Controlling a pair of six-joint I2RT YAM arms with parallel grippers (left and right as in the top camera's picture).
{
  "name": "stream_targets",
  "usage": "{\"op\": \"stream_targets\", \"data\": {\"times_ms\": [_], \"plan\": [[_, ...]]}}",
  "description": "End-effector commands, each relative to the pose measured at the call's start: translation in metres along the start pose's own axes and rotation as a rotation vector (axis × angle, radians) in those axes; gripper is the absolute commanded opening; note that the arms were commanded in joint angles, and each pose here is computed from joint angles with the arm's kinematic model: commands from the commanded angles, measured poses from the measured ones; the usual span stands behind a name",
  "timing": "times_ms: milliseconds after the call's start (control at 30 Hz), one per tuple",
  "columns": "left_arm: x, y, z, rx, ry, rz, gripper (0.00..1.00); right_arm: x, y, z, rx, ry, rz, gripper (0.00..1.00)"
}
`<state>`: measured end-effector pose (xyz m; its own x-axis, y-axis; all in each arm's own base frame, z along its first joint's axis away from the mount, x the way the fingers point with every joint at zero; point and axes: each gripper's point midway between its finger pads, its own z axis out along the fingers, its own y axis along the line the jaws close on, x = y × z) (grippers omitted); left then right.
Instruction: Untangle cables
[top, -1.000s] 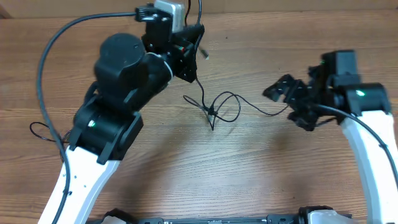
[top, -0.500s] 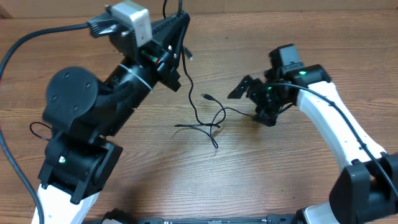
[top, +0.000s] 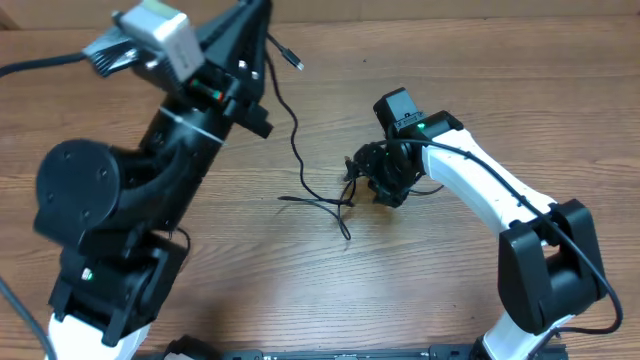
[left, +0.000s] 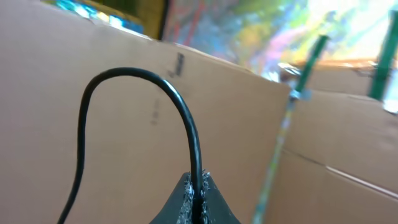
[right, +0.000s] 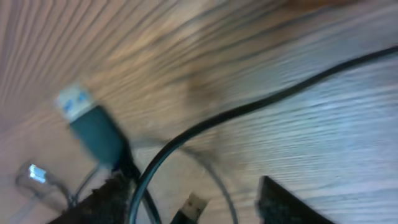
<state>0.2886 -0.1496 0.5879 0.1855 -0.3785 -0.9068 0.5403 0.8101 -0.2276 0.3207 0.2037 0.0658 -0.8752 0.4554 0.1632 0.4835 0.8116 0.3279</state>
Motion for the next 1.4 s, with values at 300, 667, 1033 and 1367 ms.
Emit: {"op": "stream_targets", "data": {"times_ms": [300, 667, 1033, 1367], "plan": [[-0.093, 0.117, -0.125, -0.893, -0.338, 0.051, 0.04, -0.074, -0.059, -0.020, 0.148, -0.247, 0.207, 0.04], [-0.092, 0.151, -0.144, -1.109, -0.372, 0.089, 0.04, -0.120, -0.173, -0.066, 0.342, -0.338, 0.510, 0.04], [-0.052, 0.182, -0.070, -1.054, -0.309, 0.138, 0.04, -0.121, -0.270, -0.096, 0.592, -0.398, 0.643, 0.04], [-0.004, 0.243, -0.037, -1.164, -0.233, 0.204, 0.04, -0.078, -0.383, -0.111, 0.691, -0.368, 1.146, 0.04]]}}
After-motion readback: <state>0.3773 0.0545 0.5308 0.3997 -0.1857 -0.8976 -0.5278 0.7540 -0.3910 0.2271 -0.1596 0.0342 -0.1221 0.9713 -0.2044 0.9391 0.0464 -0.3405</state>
